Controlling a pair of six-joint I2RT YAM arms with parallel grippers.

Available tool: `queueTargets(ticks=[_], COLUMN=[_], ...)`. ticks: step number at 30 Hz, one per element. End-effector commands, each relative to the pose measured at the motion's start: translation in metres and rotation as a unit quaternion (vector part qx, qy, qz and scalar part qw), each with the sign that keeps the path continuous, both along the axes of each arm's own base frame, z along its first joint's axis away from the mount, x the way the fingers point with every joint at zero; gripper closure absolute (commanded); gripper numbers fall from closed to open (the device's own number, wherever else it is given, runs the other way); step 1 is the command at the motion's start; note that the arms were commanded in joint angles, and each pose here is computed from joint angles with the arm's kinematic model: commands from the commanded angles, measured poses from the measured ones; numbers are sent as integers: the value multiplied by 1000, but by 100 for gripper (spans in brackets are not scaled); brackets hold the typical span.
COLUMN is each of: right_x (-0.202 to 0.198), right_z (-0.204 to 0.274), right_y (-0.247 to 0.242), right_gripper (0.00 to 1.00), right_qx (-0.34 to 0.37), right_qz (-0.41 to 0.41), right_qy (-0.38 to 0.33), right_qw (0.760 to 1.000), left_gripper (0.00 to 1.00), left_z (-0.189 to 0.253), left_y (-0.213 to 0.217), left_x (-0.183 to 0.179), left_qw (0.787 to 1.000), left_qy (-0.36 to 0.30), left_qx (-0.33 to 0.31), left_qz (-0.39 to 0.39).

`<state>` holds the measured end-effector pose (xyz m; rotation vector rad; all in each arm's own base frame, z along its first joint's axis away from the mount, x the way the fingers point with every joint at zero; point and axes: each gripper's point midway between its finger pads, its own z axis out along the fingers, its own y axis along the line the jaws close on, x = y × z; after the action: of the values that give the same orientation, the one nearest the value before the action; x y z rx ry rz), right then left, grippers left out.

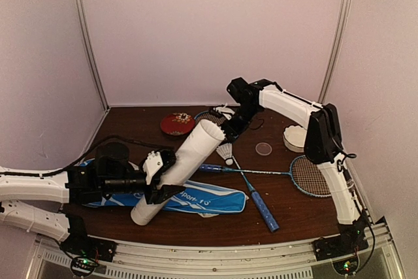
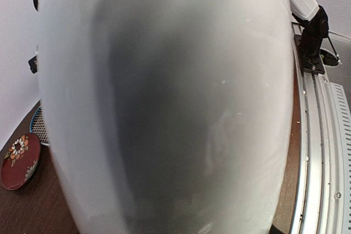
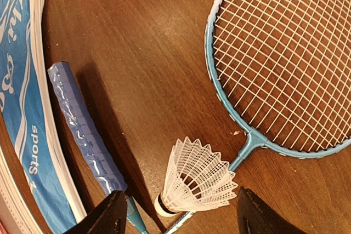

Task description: Pack up the badminton gear

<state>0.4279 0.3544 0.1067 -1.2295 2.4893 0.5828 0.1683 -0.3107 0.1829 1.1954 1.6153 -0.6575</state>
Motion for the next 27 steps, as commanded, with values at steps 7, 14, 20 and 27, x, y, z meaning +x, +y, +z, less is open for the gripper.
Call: queueTargets(ticks=[7, 14, 20, 27], right_x=[-12, -26, -36, -30], right_z=[-33, 13, 33, 110], right_y=[-2, -3, -4, -12], right_gripper=[47, 81, 100, 100], right_qx=[-22, 19, 42, 130], right_qz=[12, 5, 4, -71], right_qy=[44, 27, 39, -51], right_qw=[999, 999, 998, 988], left_gripper=[55, 55, 55, 55], left_z=[2, 6, 12, 15], left_y=[-2, 0, 6, 11], left_x=[0, 0, 4, 6], left_qw=[1000, 1000, 1000, 999], left_qy=[5, 3, -8, -10], left_qx=[-8, -16, -15, -19], left_qz=[-3, 0, 18, 32])
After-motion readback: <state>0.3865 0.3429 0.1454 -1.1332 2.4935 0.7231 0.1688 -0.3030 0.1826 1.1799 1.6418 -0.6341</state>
